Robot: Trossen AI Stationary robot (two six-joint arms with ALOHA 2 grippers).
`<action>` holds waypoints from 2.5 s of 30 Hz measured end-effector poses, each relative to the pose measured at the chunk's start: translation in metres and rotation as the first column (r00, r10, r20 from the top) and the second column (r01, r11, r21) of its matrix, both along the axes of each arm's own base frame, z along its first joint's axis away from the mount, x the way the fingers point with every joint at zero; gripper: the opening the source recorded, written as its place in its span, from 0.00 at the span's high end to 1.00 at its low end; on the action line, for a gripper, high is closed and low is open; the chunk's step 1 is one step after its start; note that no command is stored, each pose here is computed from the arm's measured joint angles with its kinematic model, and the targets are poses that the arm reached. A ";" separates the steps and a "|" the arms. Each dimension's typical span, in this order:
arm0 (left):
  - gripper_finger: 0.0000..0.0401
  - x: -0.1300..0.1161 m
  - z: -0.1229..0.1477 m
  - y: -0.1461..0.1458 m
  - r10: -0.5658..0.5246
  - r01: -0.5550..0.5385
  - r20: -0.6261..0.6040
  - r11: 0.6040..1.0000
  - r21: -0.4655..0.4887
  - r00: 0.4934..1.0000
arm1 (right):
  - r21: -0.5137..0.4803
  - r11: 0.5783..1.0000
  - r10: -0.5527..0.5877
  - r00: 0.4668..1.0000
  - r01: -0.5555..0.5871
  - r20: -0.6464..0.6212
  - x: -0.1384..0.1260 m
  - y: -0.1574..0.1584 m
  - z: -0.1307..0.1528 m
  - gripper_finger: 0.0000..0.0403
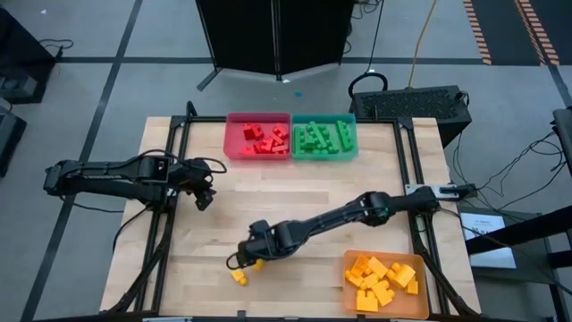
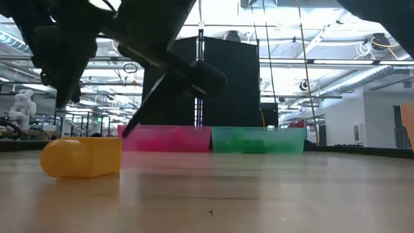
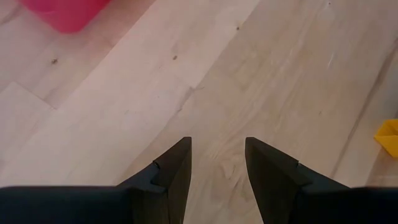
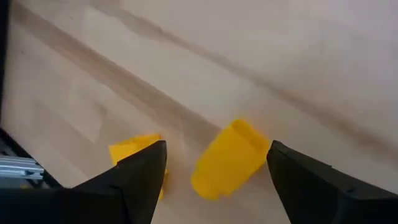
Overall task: Sort blocks
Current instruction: Put the yellow game piece into the yellow bin
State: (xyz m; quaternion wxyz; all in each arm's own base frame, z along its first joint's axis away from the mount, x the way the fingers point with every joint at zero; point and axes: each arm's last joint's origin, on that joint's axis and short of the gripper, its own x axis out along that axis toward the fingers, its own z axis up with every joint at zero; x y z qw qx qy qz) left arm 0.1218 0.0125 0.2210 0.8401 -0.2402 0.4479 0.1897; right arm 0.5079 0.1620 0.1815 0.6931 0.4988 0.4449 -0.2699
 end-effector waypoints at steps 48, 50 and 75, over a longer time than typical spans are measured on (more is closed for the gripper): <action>0.62 0.001 0.000 -0.011 -0.063 0.063 0.000 0.998 0.014 0.998 | -0.022 0.986 -0.162 0.903 0.167 -0.399 -0.099 0.038 0.077 0.72; 0.62 0.001 0.000 -0.011 -0.062 0.062 0.000 0.998 0.014 0.998 | -0.040 0.980 -0.191 0.876 0.194 -0.443 -0.122 0.053 0.092 0.72; 0.62 0.005 0.003 -0.010 -0.031 0.028 0.054 0.998 0.057 0.998 | -0.158 0.938 -0.328 0.647 0.307 -0.688 -0.204 0.122 0.040 0.55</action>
